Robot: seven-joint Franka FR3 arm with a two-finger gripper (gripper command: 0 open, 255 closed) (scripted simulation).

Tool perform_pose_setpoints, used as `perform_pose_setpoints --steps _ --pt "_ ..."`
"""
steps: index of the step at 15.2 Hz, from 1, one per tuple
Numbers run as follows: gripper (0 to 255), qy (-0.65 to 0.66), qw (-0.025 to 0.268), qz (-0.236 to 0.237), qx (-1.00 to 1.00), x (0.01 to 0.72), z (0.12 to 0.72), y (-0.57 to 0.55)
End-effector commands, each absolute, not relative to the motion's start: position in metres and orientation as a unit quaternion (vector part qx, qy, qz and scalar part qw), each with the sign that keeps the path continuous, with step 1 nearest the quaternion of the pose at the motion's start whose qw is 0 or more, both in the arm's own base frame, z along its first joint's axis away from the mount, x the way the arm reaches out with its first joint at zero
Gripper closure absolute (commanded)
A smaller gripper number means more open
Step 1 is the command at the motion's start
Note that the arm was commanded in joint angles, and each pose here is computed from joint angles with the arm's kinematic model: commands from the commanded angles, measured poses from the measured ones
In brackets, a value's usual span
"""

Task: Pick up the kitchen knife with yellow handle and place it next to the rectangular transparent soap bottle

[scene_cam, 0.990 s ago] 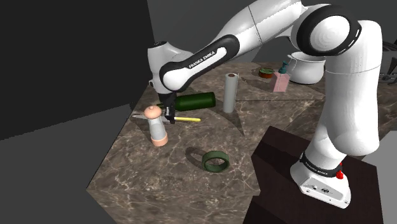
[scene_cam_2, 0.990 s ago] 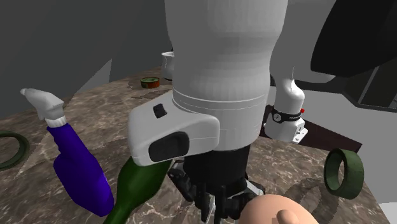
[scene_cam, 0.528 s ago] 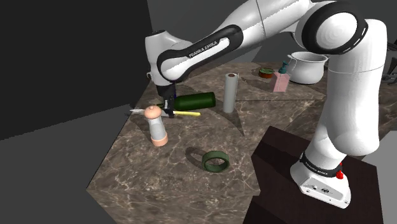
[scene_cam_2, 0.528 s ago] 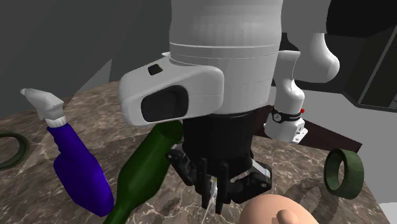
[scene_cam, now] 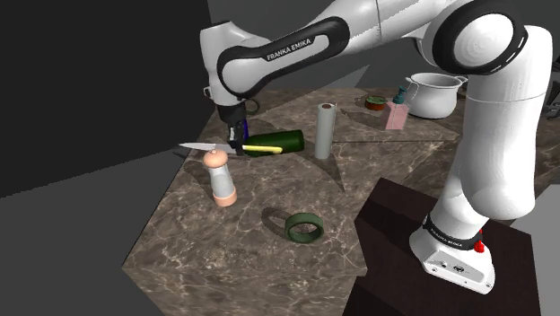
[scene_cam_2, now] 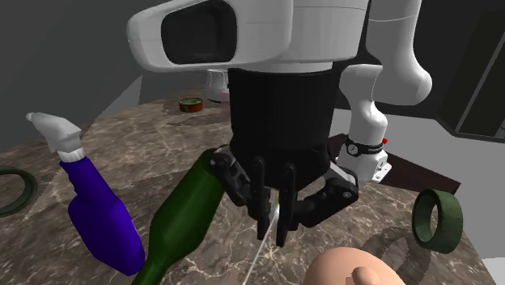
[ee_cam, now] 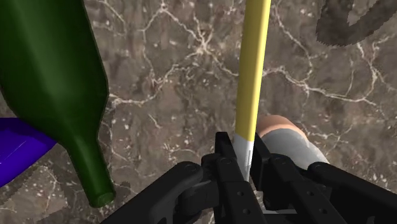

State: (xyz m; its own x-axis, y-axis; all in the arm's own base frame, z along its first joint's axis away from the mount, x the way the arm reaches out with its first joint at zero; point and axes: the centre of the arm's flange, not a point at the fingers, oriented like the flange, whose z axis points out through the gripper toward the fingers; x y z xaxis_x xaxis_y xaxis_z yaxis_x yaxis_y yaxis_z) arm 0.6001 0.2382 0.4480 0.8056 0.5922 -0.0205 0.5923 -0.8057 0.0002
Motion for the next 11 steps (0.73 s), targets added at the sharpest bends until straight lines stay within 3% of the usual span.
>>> perform_pose_setpoints --steps 1,11 --pt "255 0.312 0.003 -0.010 0.950 0.600 0.458 0.238" --pt "255 0.312 0.003 -0.010 0.950 0.600 0.511 0.238"
